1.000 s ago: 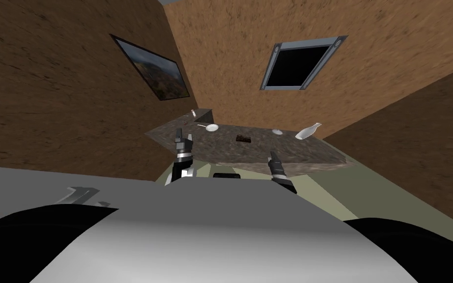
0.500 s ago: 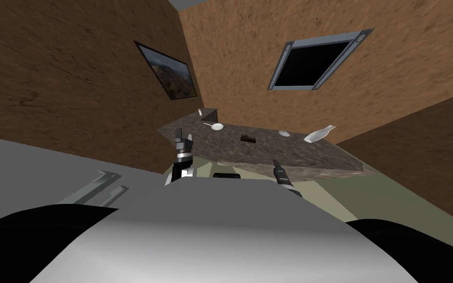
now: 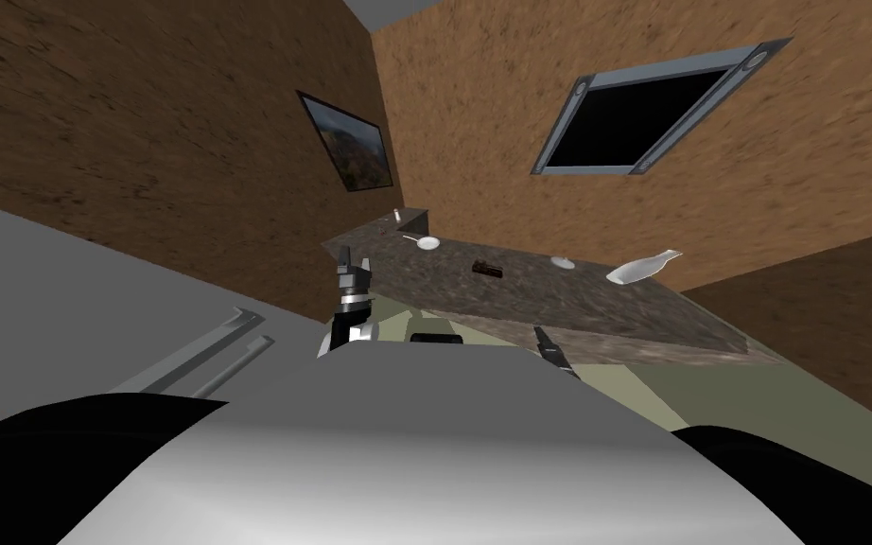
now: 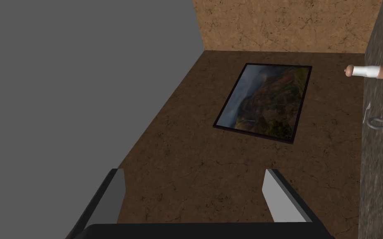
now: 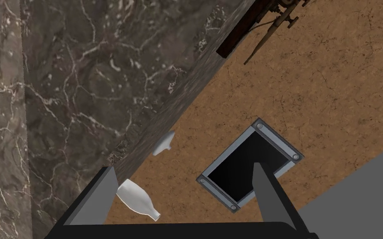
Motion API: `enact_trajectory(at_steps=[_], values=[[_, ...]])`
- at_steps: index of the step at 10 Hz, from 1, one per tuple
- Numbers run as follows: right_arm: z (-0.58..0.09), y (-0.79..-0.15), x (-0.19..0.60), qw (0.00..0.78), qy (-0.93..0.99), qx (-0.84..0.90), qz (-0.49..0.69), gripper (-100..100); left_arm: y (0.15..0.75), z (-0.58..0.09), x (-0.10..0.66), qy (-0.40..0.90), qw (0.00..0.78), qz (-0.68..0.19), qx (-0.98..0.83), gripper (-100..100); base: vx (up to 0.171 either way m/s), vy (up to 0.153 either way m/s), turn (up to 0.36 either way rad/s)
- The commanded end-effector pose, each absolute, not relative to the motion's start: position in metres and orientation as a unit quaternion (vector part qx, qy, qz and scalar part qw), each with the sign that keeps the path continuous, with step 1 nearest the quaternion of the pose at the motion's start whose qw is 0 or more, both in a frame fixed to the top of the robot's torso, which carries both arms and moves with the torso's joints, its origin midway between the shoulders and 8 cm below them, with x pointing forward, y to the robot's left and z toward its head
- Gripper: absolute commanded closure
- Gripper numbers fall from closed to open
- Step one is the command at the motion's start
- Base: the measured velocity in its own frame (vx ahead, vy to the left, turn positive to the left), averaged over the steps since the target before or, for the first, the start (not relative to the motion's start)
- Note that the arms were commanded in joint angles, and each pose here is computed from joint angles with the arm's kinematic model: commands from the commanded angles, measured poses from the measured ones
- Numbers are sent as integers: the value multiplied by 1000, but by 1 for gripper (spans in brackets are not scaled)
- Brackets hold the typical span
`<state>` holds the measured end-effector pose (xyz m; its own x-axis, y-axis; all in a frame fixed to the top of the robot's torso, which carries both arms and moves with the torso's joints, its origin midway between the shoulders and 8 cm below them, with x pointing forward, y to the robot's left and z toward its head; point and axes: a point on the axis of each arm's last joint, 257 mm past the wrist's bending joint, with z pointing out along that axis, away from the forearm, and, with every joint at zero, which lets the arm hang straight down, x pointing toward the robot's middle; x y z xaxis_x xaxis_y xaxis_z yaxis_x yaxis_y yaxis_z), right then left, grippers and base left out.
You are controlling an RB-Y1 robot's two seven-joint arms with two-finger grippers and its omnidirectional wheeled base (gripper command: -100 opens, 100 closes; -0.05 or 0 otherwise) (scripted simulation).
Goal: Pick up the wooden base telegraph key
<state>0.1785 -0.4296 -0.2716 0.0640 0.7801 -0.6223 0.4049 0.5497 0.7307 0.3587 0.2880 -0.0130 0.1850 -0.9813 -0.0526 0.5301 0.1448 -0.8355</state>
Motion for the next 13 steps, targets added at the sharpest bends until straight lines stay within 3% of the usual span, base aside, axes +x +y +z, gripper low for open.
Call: enact_trajectory(at_steps=[1, 13], values=[[-283, -443, 152, 561, 691, 440, 121, -100, 288, -13, 359, 321, 685, -552, -351, 0, -16, 58, 313], [-316, -501, -37, 399, 831, 373, -100, -100, 288, -13, 359, 321, 685, -552, -351, 0, 22, 35, 251]])
